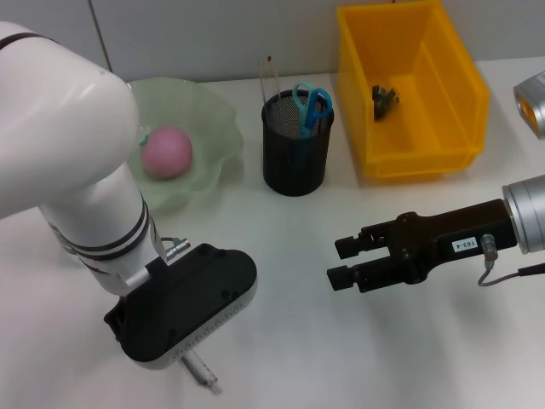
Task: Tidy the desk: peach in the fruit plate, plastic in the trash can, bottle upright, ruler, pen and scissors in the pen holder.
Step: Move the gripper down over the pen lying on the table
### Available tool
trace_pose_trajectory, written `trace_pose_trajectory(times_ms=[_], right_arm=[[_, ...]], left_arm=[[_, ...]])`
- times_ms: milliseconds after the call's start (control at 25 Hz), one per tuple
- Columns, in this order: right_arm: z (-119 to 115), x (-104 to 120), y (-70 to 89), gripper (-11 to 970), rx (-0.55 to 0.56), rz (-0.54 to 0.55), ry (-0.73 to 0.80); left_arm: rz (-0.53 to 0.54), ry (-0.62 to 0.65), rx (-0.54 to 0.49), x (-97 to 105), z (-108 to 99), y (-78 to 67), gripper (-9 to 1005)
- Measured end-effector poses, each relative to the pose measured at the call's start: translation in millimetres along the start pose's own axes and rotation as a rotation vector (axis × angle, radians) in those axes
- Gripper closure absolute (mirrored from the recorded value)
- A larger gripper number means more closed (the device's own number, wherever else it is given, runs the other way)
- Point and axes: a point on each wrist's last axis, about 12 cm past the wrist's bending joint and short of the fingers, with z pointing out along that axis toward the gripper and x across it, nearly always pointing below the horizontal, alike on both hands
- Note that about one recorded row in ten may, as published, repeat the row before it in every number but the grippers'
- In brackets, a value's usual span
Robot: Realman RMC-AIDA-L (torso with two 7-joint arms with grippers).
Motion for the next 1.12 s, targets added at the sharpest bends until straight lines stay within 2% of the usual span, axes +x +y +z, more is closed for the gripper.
trace_pose_trajectory(times_ms=[280, 1120], right_arm=[[0.0, 0.0, 0.2, 257, -0.002, -0.001, 0.000], [0.3, -0.8, 0.1, 257, -0.002, -0.002, 0.000]], left_arm=[[0.008, 0.004, 0.006, -1.3, 0.9, 0.0, 710], [0.019, 0.003, 0.009, -3.8, 0.5, 2.1, 790]])
